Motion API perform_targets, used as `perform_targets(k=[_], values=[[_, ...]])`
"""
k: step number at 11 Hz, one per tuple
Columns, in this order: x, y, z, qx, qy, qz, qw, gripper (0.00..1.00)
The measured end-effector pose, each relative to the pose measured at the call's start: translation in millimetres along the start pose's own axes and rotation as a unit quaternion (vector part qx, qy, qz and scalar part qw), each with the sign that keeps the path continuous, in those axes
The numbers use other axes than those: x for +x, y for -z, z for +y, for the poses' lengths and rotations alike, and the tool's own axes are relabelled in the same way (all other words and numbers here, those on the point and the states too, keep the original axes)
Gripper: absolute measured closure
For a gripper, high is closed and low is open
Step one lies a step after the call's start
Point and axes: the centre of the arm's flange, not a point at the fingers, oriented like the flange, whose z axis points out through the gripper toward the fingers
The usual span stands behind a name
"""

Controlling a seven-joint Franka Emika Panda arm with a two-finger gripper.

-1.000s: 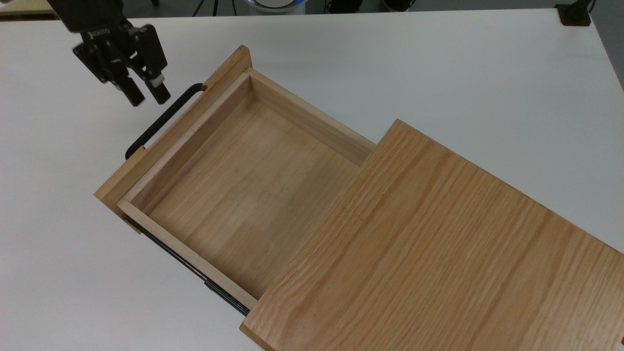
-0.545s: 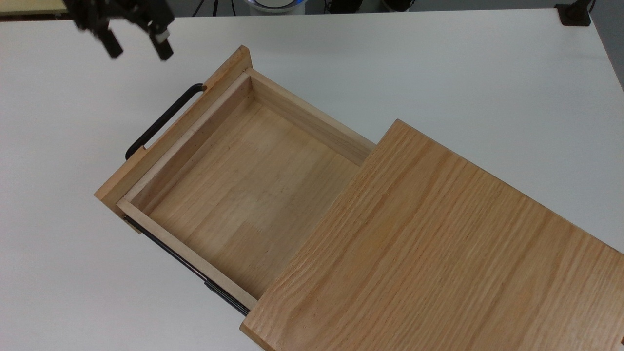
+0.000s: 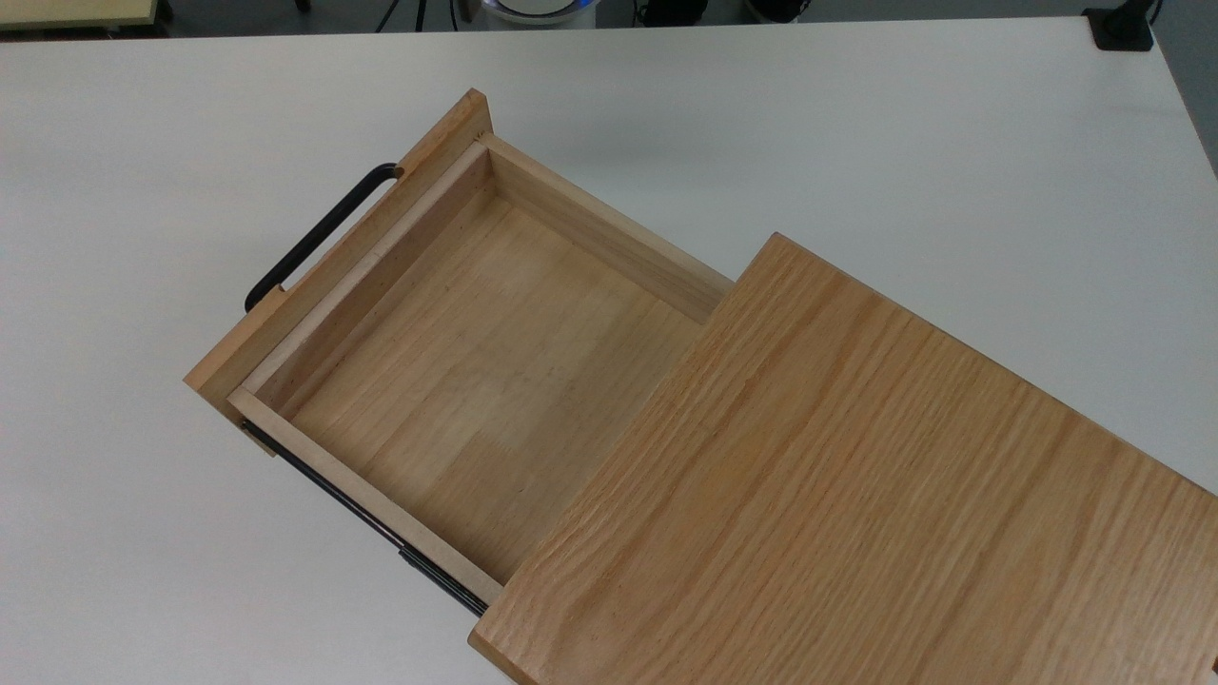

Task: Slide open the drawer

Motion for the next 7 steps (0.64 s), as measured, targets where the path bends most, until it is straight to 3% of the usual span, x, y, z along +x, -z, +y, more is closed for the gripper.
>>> perform_targets(k=[3, 7], values=[[-14.2, -21.9, -30.8, -0.030, 0.057, 0.007, 0.9979, 0.00], [-3.7, -31.3, -24.1, -0.033, 0.126, 0.028, 0.9911, 0.00]])
